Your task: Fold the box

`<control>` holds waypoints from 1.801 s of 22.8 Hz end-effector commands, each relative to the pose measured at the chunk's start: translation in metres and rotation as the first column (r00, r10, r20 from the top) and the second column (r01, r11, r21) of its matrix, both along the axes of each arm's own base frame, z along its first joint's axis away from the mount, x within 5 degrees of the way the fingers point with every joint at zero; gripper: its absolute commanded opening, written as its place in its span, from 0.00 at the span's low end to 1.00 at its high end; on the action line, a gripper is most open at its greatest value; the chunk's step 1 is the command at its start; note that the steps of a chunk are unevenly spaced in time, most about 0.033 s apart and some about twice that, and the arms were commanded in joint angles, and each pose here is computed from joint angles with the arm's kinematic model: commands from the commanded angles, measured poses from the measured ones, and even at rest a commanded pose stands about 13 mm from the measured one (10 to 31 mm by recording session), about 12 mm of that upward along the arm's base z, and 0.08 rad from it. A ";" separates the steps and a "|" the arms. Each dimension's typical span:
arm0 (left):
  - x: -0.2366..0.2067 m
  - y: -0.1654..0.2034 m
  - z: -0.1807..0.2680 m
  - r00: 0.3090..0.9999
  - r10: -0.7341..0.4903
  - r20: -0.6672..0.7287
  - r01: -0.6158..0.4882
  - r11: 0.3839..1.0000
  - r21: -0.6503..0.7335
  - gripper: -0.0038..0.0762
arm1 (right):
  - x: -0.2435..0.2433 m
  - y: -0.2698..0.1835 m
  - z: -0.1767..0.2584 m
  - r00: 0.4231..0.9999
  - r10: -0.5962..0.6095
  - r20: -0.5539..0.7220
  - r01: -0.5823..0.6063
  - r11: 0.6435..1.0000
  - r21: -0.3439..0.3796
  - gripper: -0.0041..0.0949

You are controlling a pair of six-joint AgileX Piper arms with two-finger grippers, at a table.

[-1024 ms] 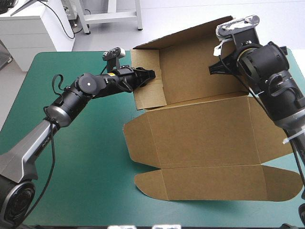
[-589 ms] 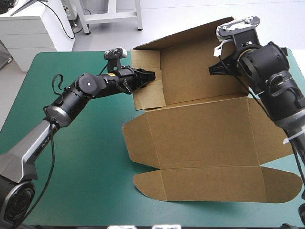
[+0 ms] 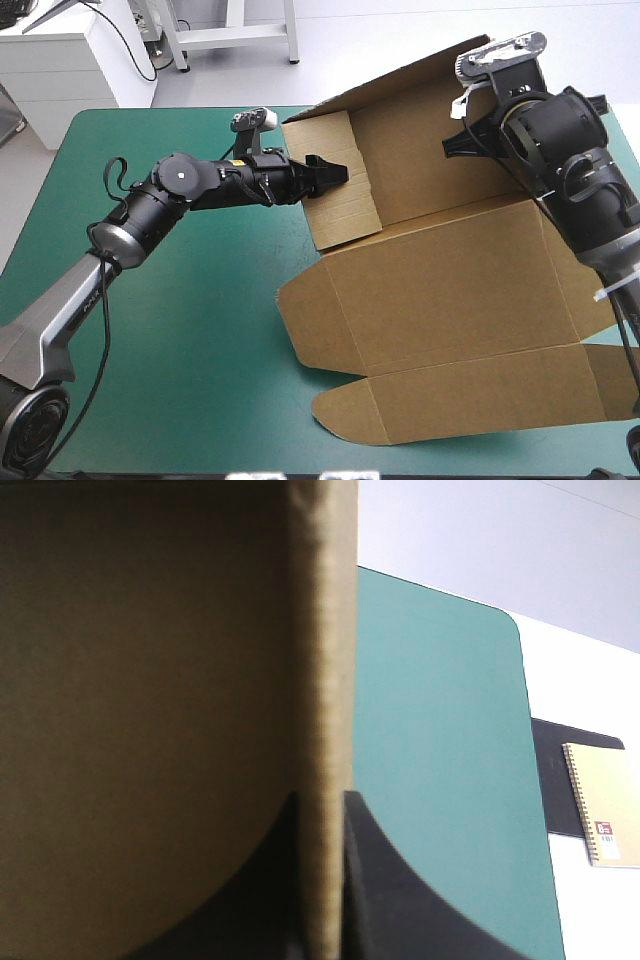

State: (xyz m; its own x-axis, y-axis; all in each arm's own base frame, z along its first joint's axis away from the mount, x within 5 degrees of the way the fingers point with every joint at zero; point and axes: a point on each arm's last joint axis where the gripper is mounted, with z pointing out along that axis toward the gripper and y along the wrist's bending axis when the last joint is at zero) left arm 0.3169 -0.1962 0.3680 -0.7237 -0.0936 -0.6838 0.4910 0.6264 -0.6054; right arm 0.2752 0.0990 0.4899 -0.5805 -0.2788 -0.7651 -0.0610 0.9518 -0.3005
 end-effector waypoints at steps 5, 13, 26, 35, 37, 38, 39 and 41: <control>-0.023 -0.003 0.041 0.999 -0.036 0.036 0.041 0.988 -0.147 0.66 | -0.009 0.002 0.019 0.993 0.017 0.114 -0.031 0.993 0.115 0.03; -0.021 -0.002 0.043 0.999 -0.016 0.049 0.024 0.985 -0.169 0.52 | 0.009 0.008 0.012 0.988 -0.048 0.149 0.025 0.988 0.151 0.03; -0.016 -0.001 0.052 0.988 0.029 0.150 0.004 0.977 -0.214 0.04 | 0.011 0.008 0.012 0.986 -0.050 0.160 0.027 0.989 0.143 0.03; -0.021 -0.007 0.071 0.964 0.080 0.253 -0.077 0.997 -0.021 0.04 | 0.012 0.009 0.007 0.989 -0.074 0.126 0.052 0.984 0.169 0.03; -0.024 -0.006 0.079 0.957 0.119 0.264 -0.146 0.986 0.083 0.04 | 0.014 0.012 0.004 0.992 -0.066 0.105 0.046 0.982 0.181 0.03; -0.025 -0.002 0.081 0.955 0.143 0.259 -0.187 0.970 0.155 0.04 | 0.016 0.014 0.000 0.994 -0.063 0.085 0.046 0.981 0.188 0.03; -0.025 0.000 0.080 0.957 0.156 0.245 -0.205 0.960 0.189 0.04 | 0.016 0.015 -0.001 0.995 -0.061 0.074 0.046 0.980 0.193 0.03; -0.026 0.005 0.071 0.966 0.156 0.205 -0.211 0.936 0.280 0.04 | 0.019 0.018 -0.008 0.998 -0.060 0.033 0.053 0.979 0.197 0.03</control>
